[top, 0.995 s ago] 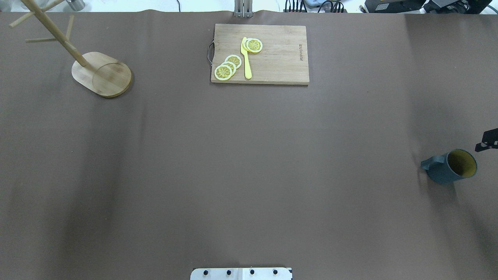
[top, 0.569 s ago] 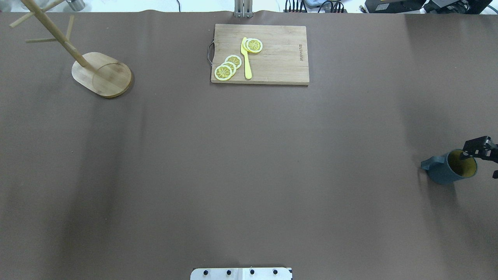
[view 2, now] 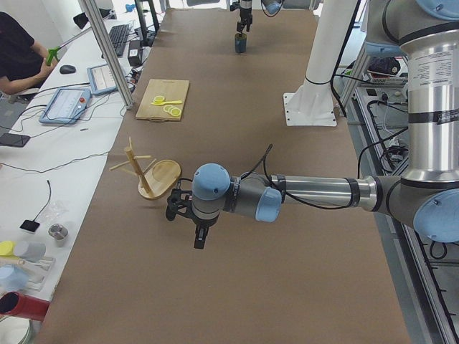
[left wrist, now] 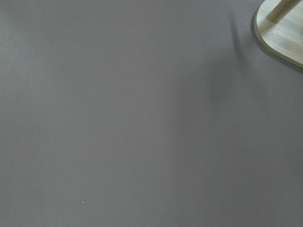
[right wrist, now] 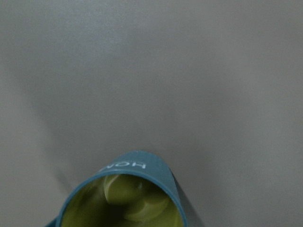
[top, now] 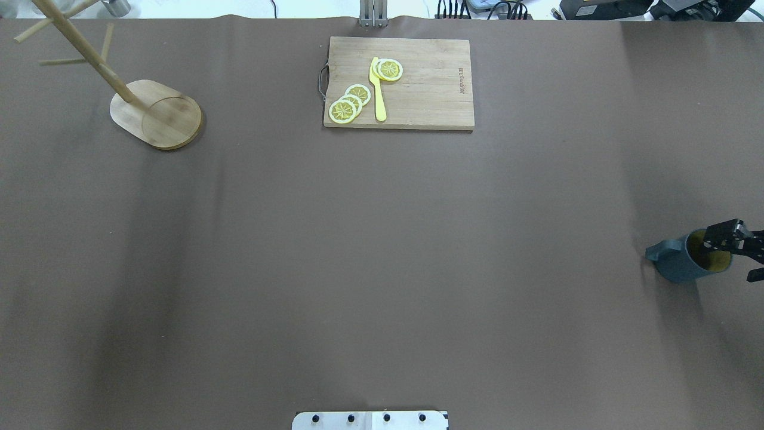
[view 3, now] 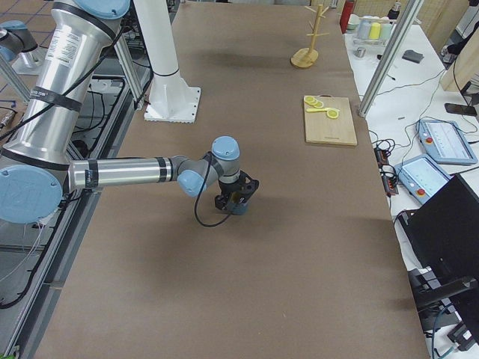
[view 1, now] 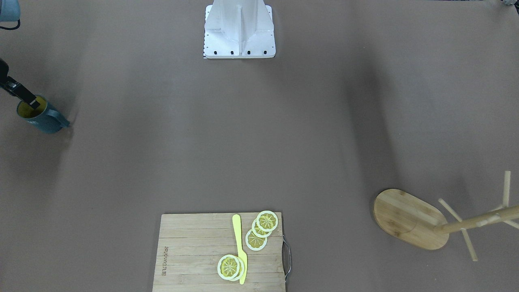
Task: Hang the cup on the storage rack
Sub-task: 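Lift the teal mug with the right gripper and carry it toward the table center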
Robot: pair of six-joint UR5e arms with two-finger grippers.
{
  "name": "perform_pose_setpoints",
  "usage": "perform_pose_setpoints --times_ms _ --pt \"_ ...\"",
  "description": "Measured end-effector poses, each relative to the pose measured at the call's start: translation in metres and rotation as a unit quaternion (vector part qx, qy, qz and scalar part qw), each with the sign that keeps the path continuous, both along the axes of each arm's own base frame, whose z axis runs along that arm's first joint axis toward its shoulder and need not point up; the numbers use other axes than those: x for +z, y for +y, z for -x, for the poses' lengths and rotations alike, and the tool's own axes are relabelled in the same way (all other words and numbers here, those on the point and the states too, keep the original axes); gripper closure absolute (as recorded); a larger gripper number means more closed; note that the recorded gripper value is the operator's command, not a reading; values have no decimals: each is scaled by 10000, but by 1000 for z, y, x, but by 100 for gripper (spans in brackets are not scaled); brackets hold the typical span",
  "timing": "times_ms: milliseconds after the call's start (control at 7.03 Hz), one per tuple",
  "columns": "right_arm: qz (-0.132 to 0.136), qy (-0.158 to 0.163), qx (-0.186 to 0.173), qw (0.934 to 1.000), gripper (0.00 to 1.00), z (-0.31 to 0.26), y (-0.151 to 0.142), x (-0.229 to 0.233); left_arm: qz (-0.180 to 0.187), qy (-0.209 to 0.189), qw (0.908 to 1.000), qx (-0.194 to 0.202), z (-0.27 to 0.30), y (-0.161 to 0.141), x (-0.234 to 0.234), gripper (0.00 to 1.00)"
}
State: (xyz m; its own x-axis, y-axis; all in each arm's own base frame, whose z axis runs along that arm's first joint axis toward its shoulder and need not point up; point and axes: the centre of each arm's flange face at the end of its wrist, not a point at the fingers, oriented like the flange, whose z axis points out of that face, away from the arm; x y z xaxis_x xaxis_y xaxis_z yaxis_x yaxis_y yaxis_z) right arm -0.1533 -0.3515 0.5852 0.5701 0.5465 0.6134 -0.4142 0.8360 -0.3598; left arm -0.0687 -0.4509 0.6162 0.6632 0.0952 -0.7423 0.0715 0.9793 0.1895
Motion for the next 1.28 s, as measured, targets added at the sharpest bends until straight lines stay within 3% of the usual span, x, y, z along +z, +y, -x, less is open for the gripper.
perform_pose_setpoints --times_ms 142,853,1280 --pt "23 4 22 10000 100 0 0 6 -9 1 10000 0 0 0 -1 1" --pt "29 -107 7 9999 100 5 -2 0 50 4 10000 -4 0 -1 2 1" --pt "-68 -814 329 9961 100 -51 -32 -40 131 35 9998 -128 0 -8 -3 1"
